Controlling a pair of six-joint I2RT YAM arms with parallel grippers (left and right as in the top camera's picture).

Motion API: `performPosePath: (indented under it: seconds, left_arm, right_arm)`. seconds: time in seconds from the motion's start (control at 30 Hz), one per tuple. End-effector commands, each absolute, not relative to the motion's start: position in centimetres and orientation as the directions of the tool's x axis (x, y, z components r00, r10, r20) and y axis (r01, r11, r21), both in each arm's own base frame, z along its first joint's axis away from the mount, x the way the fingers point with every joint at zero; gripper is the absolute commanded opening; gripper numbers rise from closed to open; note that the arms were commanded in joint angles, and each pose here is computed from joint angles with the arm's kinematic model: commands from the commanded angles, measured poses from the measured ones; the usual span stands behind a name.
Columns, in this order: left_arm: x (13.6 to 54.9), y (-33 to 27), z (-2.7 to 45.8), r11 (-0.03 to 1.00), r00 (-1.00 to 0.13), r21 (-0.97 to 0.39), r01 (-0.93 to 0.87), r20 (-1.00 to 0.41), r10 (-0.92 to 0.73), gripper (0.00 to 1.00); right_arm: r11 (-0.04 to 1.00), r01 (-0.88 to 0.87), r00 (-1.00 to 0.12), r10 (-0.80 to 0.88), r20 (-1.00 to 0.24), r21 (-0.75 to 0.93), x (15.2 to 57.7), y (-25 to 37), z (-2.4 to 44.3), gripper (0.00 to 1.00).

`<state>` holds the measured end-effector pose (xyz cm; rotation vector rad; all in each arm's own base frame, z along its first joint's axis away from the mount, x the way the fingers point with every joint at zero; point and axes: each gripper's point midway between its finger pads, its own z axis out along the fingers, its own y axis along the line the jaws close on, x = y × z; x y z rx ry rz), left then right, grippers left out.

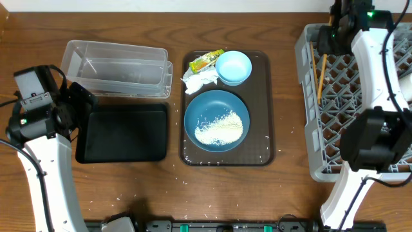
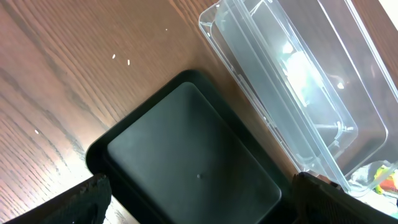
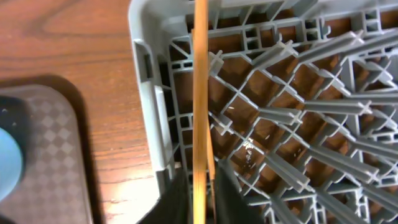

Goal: Sort waste into correct bins and load items into the dishwasher rack

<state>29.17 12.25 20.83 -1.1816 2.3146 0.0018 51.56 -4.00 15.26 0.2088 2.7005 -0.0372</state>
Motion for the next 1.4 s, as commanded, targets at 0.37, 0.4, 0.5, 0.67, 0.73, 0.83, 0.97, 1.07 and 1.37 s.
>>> performPosePath:
  seconds: [0.37,0.4,0.5,0.67,0.73,0.83,0.97,1.07,1.37]
  left_arm:
    - [29.4,12.6,21.5,0.613,-0.461,-0.235,-0.755,-0.475,-0.75,0.95]
    - [29.4,12.6,21.5,0.613,-0.461,-0.235,-0.755,-0.475,-0.75,0.95]
    - [29.4,12.6,21.5,0.613,-0.461,-0.235,-0.755,-0.475,-0.75,0.95]
    - [29.4,12.6,21.5,0.613,-0.461,-0.235,-0.755,-0.475,-0.75,0.95]
    - [29.4,12.6,21.5,0.613,-0.461,-0.235,-0.755,-0.475,-0.75,0.95]
    - [29.4,12.6,21.5,0.613,-0.461,-0.235,-0.755,-0.475,-0.75,0.95]
    - [29.4,12.6,21.5,0.613,-0.461,-0.235,-0.755,-0.475,-0.75,0.96]
    - [29.4,12.6,21.5,0.613,-0.461,-0.235,-0.755,-0.475,-0.75,0.95]
    - [29.4,12.6,21.5,0.613,-0.461,-0.235,-0.755,-0.475,-0.75,0.95]
  right_arm:
    - [0.986,0.13,-0.913,0.16,-0.374,0.104,51.0,-2.1,14.5,0.9]
    - [0.984,0.112,-0.915,0.157,-0.371,0.14,51.0,-1.3,14.6,0.9]
    - [0.969,0.056,-0.92,0.144,-0.365,0.241,51.1,1.2,14.9,0.9]
    - [0.933,-0.044,-0.928,0.095,-0.36,0.358,50.9,5.9,15.6,0.9]
    - [0.919,-0.085,-0.932,0.064,-0.357,0.386,50.6,8.1,15.8,0.9]
    - [0.906,-0.154,-0.935,-0.004,-0.355,0.395,49.8,11.8,15.8,0.9]
    - [0.918,-0.228,-0.93,-0.106,-0.351,0.326,48.4,16.1,15.2,0.89]
    - [0.914,-0.277,-0.93,-0.177,-0.322,0.296,46.3,19.8,14.8,0.95]
    - [0.876,-0.434,-0.885,-0.371,-0.282,0.21,40.4,28.2,14.0,0.99]
